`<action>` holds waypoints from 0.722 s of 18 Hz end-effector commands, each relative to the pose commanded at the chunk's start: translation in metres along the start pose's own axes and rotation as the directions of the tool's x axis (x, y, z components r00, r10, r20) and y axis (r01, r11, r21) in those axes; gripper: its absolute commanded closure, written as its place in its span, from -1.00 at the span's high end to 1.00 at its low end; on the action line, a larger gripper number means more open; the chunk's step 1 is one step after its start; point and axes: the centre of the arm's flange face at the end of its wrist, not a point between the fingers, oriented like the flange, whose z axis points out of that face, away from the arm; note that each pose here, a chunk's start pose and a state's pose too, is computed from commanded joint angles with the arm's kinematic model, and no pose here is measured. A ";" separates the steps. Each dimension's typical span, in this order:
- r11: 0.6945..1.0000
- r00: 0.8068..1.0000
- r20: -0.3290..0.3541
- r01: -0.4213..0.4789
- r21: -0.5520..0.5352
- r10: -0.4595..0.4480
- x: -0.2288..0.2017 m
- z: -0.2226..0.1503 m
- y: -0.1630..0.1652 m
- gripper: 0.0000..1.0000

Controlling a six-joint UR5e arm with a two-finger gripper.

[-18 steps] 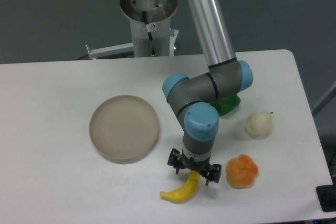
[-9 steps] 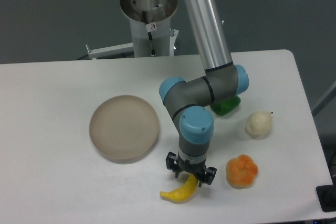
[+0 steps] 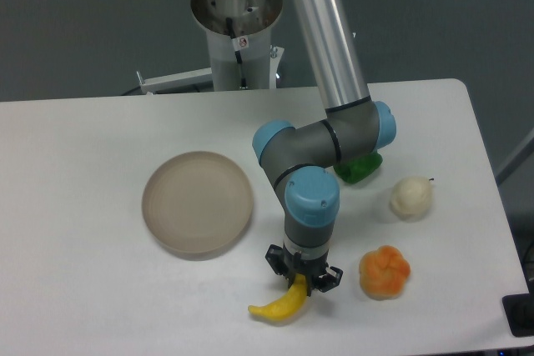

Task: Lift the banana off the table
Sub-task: 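Lower the gripper onto the banana and close the fingers on it, then lift the grasped banana up off the table beside the orange fruit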

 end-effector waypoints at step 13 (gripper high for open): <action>0.990 0.980 0.143 -0.139 -0.018 0.140 -0.085 -0.082 0.060 -0.40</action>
